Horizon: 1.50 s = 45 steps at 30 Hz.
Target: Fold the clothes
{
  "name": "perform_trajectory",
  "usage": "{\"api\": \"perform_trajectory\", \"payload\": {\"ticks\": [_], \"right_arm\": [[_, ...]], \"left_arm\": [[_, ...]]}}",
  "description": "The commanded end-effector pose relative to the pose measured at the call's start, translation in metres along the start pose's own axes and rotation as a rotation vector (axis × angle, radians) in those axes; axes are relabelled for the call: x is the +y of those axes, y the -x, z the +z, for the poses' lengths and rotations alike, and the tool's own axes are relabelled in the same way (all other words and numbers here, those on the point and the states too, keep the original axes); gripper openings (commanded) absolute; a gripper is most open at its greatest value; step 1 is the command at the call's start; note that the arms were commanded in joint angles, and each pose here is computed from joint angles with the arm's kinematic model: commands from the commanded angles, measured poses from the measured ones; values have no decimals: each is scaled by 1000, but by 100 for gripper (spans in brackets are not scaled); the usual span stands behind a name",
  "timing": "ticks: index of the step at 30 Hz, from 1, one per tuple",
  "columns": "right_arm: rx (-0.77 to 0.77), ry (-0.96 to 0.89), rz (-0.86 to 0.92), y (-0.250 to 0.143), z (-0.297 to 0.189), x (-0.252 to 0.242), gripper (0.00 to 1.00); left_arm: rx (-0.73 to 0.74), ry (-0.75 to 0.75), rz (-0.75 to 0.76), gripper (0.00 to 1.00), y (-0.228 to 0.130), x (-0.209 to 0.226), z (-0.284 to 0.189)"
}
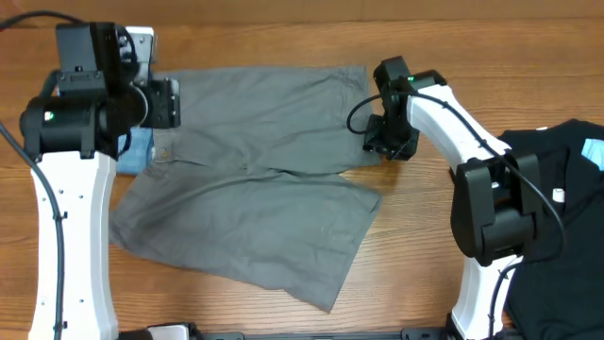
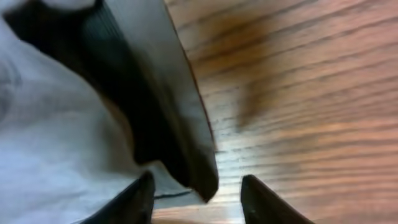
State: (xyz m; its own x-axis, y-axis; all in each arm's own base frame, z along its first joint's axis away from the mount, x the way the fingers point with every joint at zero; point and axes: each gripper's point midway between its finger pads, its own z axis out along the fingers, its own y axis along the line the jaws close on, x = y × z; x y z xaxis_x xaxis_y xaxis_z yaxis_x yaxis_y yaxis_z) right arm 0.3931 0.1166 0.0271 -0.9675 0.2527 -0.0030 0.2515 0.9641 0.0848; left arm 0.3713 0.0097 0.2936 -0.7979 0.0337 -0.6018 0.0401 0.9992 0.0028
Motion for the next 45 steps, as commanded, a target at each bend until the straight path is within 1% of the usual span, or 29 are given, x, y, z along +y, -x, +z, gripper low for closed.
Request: {"api": "perform_trajectory", "payload": {"ticks": [1,2,4,5,8,11,12,13,14,15,17,20,22,25,26,27,28,30,32,33,34,35,37,38,39,42,43,45], "right_arm": [[3,8,-3,-8,20,-3,32],[-4,12,7,-9,30,-7,22],[-15,-3,21,-7,36,-17,6],[-26,-26,32,-3,36,-24,4],[-88,-157,105,22,19,-71,4],[-107,-186,161,40,-2,-98,4],[-95,-152,179,46,-12,-103,5],[-80,-114,182,48,-17,-102,19],[-53,-44,161,48,-23,-97,35],[-37,0,144,47,-28,-93,40],[-19,53,145,46,-40,-90,40],[-1,158,114,35,-65,-76,41],[-1,181,103,24,-84,-70,42],[-65,202,60,7,-128,-58,43],[-83,209,53,2,-138,-56,44],[-117,223,41,-7,-158,-51,45],[-138,228,41,-13,-169,-48,47],[-197,223,46,-34,-199,-45,50],[-221,189,78,-52,-213,-49,58],[-223,174,91,-58,-216,-51,61],[-208,149,112,-70,-215,-54,66],[-187,139,120,-78,-211,-56,69],[-128,109,128,-89,-192,-61,70],[-103,96,130,-92,-181,-64,71],[-71,75,145,-96,-161,-68,71],[-26,52,181,-101,-116,-78,68],[-10,43,214,-105,-98,-84,63],[-1,38,242,-110,-70,-91,59]], "left_arm": [[24,-17,-11,57,-13,-4,-17],[53,-19,-13,56,-20,-5,-17],[101,-22,-14,52,-31,-5,-17],[115,-23,-15,52,-35,-6,-18],[148,-25,-17,52,-43,-6,-19],[150,-26,-18,55,-43,-6,-19],[150,-26,-18,60,-43,-6,-19],[150,-26,-18,63,-43,-6,-19],[151,-26,-18,64,-44,-6,-19],[154,-26,-17,65,-44,-6,-19],[168,-27,-19,66,-47,-7,-18],[224,-31,-24,62,-58,-7,-16],[276,-35,-30,59,-69,-8,-13],[338,-35,-52,57,-84,-9,-9],[346,-36,-52,52,-86,-9,-9],[364,-35,-60,47,-90,-9,-11],[379,-34,-70,46,-93,-10,-12],[409,-33,-82,46,-100,-10,-15],[449,-20,-100,46,-110,-9,-18],[461,10,-117,46,-113,-5,-18],[476,69,-142,47,-119,3,-17],[489,117,-167,49,-124,10,-15],[524,151,-195,57,-137,15,-5],[541,151,-204,58,-144,15,1],[563,149,-216,60,-154,15,12],[593,107,-234,65,-178,8,45],[598,69,-245,66,-189,1,60],[613,25,-260,68,-208,-7,79]]}}
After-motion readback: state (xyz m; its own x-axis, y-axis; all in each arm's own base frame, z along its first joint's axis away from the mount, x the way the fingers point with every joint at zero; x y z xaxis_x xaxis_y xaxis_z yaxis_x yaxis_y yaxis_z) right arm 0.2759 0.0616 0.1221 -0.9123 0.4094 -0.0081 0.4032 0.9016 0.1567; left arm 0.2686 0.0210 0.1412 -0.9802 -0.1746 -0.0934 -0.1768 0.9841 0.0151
